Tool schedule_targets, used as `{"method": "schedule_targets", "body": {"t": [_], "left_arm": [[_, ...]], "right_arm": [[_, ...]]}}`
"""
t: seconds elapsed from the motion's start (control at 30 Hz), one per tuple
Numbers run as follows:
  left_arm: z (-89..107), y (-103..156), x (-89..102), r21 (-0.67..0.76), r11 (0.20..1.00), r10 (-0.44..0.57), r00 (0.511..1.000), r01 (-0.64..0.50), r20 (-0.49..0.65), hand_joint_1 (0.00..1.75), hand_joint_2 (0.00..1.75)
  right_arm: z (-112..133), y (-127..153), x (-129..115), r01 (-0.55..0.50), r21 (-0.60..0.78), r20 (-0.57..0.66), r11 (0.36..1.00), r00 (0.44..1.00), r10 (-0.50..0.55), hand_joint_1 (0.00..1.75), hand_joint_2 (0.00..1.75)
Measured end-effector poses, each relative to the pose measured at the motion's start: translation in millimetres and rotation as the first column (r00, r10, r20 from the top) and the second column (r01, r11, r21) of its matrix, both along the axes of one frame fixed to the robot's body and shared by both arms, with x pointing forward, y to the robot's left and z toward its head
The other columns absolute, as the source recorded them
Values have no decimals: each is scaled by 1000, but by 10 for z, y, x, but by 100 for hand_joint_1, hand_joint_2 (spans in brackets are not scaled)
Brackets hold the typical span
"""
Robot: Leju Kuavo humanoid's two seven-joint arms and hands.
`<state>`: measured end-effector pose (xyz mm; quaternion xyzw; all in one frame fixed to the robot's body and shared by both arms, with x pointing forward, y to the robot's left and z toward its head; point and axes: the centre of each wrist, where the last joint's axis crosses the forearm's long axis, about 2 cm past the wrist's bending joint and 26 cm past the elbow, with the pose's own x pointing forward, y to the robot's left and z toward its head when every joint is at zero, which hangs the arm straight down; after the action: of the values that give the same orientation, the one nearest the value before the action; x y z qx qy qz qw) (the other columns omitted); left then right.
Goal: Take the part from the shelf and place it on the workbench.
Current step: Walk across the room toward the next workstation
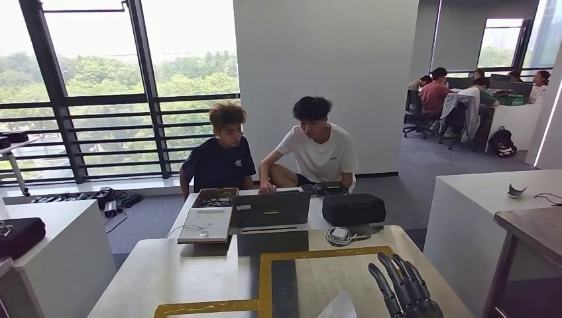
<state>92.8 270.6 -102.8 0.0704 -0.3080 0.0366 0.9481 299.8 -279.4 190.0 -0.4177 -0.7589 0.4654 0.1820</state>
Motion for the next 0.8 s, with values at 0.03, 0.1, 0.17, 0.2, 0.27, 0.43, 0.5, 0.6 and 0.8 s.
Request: {"method": "schedule_targets", "body": {"t": [0.03, 0.1, 0.17, 0.2, 0.27, 0.43, 0.5, 0.6, 0.8], "left_arm": [[-1, 0, -5, 0, 1000, -1, 1000, 1, -2, 0, 0], [-2, -1, -9, 1, 1000, -5, 1000, 5, -5, 0, 0], [0, 2, -2, 3, 1000, -9, 1000, 9, -7, 0, 0], [1, 4, 4, 4, 1000, -11, 1000, 11, -8, 0, 0], [2, 4, 13, 5, 1000, -17, 1000, 17, -13, 0, 0], [6, -12, 25, 4, 1000, -23, 1000, 23, -20, 0, 0], [5, -10, 22, 5, 1000, -23, 1000, 23, -20, 0, 0], [4, -12, 18, 5, 1000, -23, 999, 24, -21, 0, 0], [6, -20, 23, 4, 1000, -25, 1000, 25, -20, 0, 0]], "right_arm": [[-8, 0, -10, 2, -4, -2, 1000, 1000, -2, 0, 0], [-16, 4, -24, 3, -9, -4, 1000, 1000, -3, 0, 0], [-4, 10, -28, 4, -10, 1, 1000, 1000, -4, 0, 0], [1, 11, -30, 4, -10, 4, 1000, 1000, -4, 0, 0], [4, 10, -42, 5, -11, 8, 1000, 1000, -5, 0, 0], [25, -21, -55, 18, -10, 17, 1000, 1000, -18, 0, 0], [24, -38, -58, 24, -9, 16, 1000, 1000, -24, 0, 0], [7, -57, -76, 29, -7, 9, 1000, 1000, -29, 0, 0], [42, -90, -81, 38, -3, 22, 999, 999, -38, 0, 0]]}}
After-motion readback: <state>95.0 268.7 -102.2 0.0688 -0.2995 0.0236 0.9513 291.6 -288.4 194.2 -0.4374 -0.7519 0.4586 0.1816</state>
